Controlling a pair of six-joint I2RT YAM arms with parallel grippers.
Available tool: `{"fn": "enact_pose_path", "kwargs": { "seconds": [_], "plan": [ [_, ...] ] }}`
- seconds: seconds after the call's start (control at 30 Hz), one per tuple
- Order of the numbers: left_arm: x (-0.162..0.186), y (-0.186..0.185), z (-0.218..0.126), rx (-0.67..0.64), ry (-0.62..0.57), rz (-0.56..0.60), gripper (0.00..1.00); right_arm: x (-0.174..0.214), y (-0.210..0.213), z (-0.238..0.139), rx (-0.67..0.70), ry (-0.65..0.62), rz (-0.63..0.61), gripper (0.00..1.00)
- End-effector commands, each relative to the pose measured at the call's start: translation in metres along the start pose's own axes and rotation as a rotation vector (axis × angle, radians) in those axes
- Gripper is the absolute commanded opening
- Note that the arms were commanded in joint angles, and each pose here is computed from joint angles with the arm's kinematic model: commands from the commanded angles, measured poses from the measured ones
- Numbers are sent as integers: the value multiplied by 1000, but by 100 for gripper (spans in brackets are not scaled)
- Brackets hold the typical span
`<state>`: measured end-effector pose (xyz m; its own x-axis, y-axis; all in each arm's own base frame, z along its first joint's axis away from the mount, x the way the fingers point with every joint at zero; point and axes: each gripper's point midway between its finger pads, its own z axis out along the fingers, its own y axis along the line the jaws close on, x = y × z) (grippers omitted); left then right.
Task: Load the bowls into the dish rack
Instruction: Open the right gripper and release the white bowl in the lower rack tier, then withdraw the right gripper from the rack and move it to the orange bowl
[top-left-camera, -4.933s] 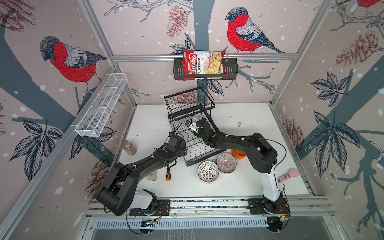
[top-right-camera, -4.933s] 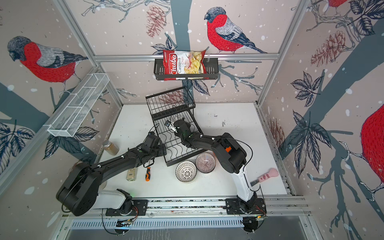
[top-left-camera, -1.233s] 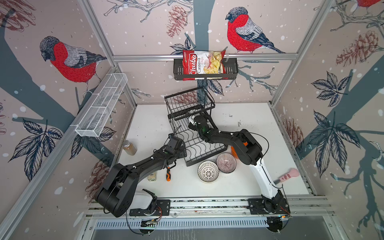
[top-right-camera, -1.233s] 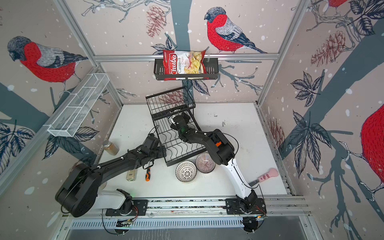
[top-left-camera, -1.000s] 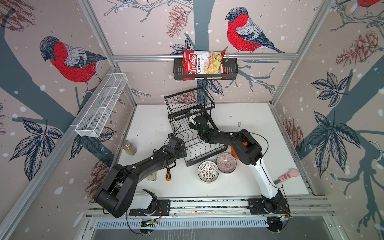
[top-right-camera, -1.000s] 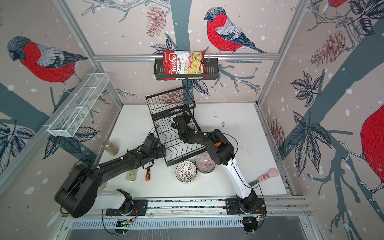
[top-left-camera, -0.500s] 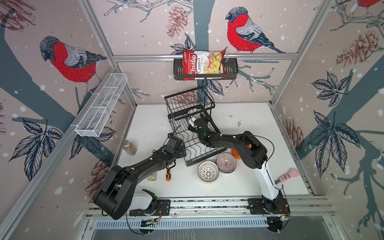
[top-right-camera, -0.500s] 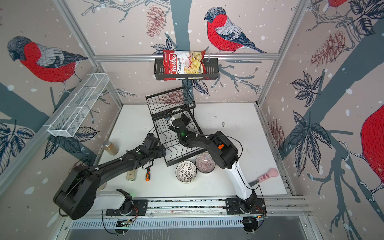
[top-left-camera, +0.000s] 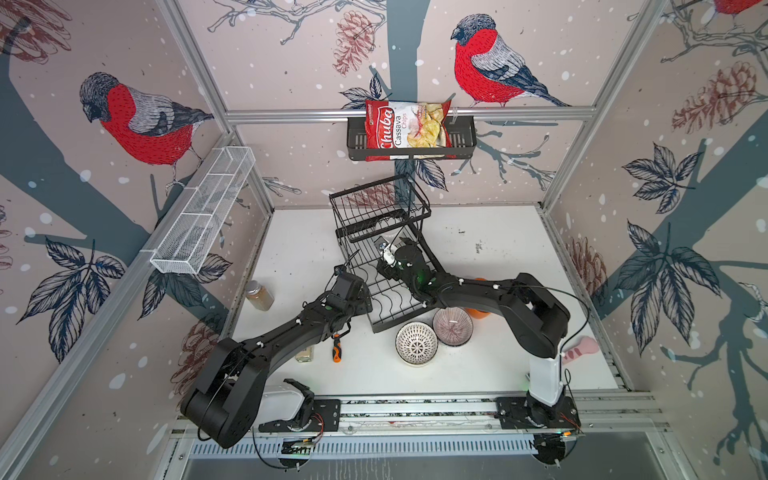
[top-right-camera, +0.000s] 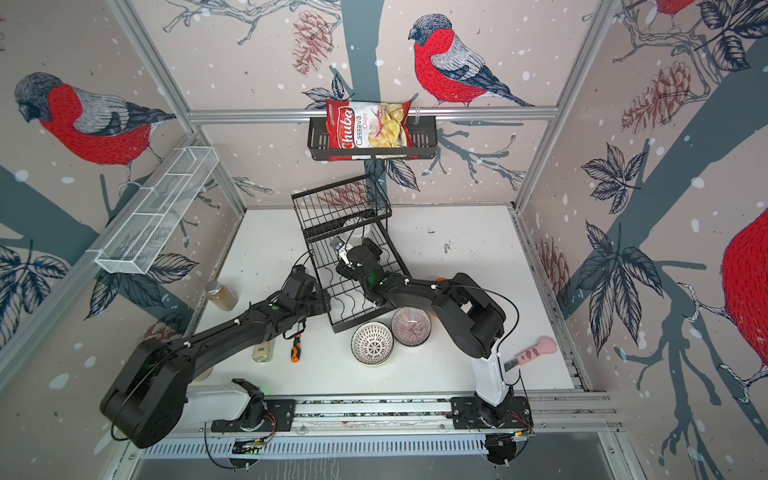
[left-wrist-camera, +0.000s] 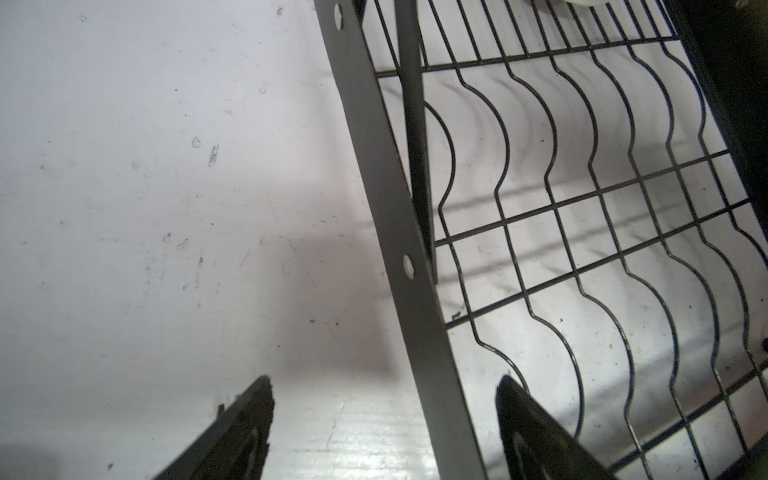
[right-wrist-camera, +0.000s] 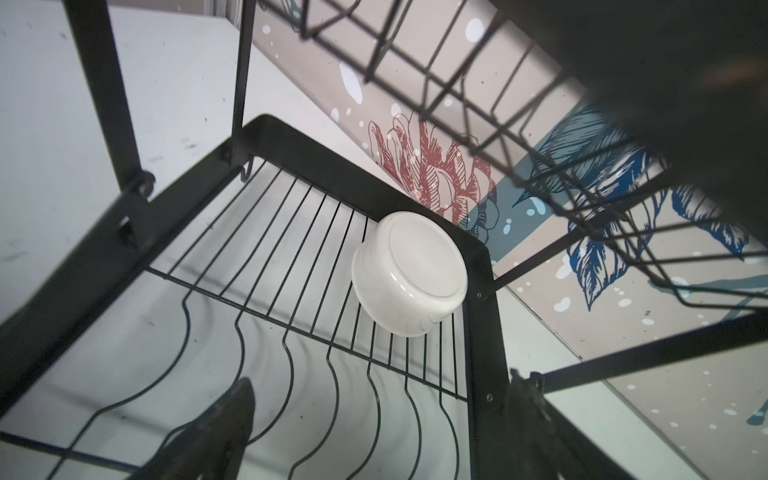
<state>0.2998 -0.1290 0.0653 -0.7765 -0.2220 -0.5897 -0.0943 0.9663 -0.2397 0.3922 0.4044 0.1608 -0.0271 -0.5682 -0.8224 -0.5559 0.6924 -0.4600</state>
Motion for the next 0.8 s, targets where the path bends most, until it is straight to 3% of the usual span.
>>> {"fn": "enact_pose_path", "kwargs": {
  "seconds": [0.0, 0.2, 0.47, 0.77],
  "plan": [
    [-6, 3, -1, -19, -28, 7, 84, 6, 9, -3, -62, 35, 70, 94],
    [-8, 3, -2, -23, -31, 11, 84, 19, 21, 2, -91, 77, 76, 92],
    [-11, 2, -4, -24, -39, 17, 84, 26, 13, -18, -91, 98, 104, 92],
    [-17, -1, -9, -17, -49, 20, 84, 19, -8, -54, -101, 153, 250, 92]
  ]
}}
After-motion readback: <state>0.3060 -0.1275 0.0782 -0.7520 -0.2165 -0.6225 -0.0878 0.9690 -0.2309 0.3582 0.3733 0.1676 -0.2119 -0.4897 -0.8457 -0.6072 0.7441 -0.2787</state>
